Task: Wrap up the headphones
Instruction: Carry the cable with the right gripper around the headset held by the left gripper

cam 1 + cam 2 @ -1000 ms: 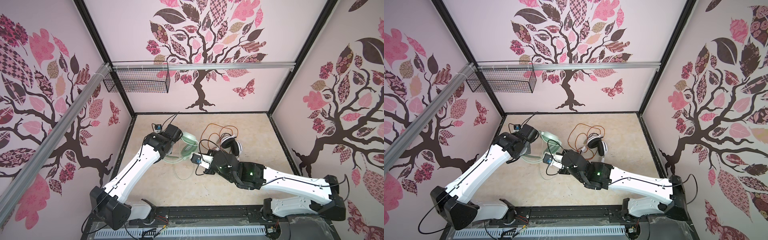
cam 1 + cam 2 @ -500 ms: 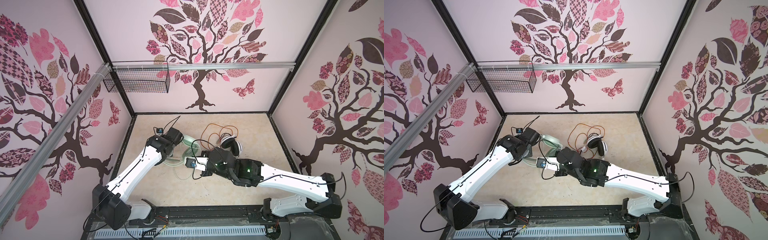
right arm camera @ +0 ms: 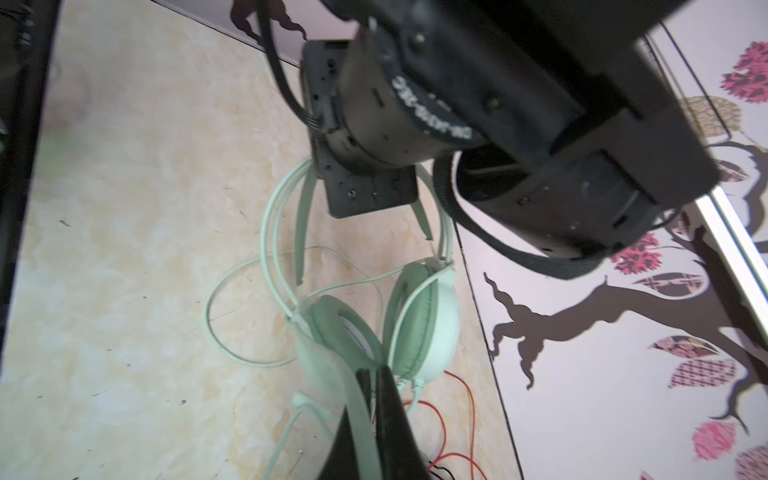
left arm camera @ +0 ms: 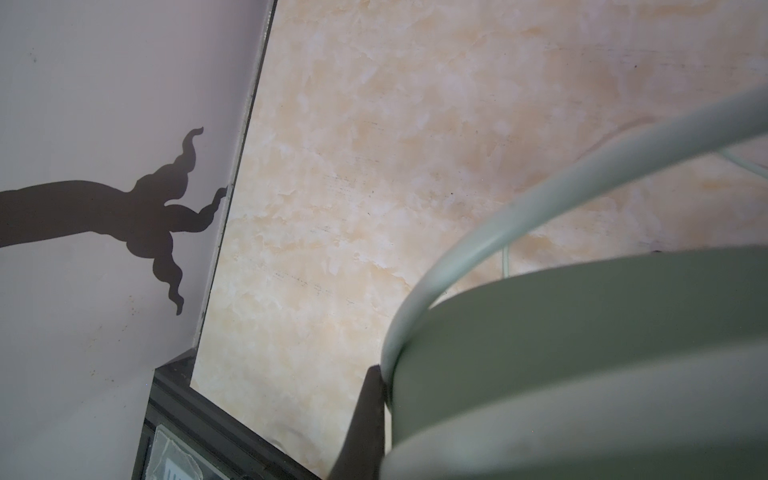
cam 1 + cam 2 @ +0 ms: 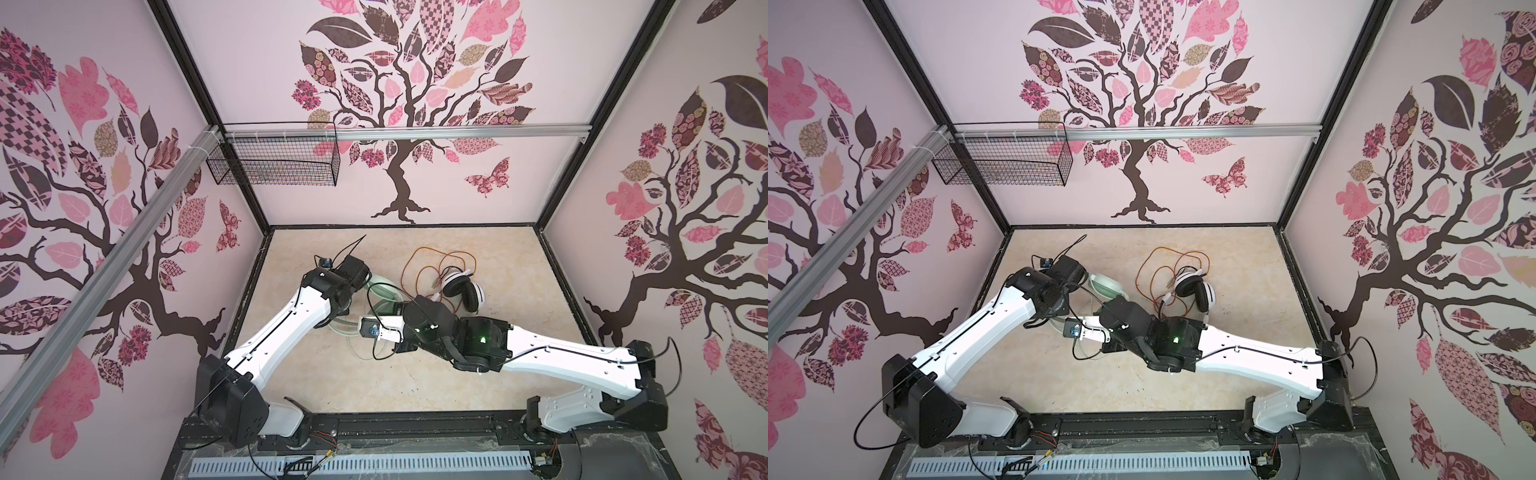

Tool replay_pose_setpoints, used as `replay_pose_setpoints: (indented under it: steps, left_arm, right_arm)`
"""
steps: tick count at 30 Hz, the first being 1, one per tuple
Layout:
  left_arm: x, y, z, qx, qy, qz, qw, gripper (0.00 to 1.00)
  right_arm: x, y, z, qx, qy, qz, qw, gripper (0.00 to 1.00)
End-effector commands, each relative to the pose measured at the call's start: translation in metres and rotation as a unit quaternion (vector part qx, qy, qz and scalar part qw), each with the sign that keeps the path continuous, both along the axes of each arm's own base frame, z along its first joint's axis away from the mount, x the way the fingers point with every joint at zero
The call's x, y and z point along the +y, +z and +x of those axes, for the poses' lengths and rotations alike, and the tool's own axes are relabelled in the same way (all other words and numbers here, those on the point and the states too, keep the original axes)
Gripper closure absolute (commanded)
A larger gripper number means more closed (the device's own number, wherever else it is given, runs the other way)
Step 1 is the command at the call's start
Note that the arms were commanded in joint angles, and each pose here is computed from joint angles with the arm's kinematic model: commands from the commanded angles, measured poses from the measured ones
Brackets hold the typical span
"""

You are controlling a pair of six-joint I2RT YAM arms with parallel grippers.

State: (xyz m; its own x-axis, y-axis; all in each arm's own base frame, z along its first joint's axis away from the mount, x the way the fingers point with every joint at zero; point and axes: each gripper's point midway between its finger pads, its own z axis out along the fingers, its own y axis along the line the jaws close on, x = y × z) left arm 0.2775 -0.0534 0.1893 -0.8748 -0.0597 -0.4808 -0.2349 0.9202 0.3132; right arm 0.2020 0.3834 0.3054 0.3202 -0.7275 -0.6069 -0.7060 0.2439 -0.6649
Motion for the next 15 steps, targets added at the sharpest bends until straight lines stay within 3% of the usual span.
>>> replay_pose_setpoints:
  steps: [1, 8, 11, 15]
  left_arm:
    - [0.001, 0.002, -0.006, -0.015, -0.017, -0.013, 1.0, 1.0]
    - [0.004, 0.003, -0.022, -0.01, -0.04, -0.024, 0.999, 1.0]
    - [-0.022, -0.002, -0.03, 0.006, -0.1, -0.094, 0.991, 1.0]
    - [-0.064, -0.003, -0.047, 0.02, -0.191, -0.202, 0.96, 1.0]
  right_arm:
    - [-0.016, 0.014, 0.03, -0.063, -0.073, -0.037, 0.995, 1.0]
    - [-0.033, 0.02, 0.05, -0.113, -0.123, -0.077, 0.983, 1.0]
    - [-0.031, 0.025, 0.056, -0.107, -0.12, -0.062, 0.985, 1.0]
    - [-0.018, 0.037, 0.061, -0.083, -0.078, -0.006, 0.993, 1.0]
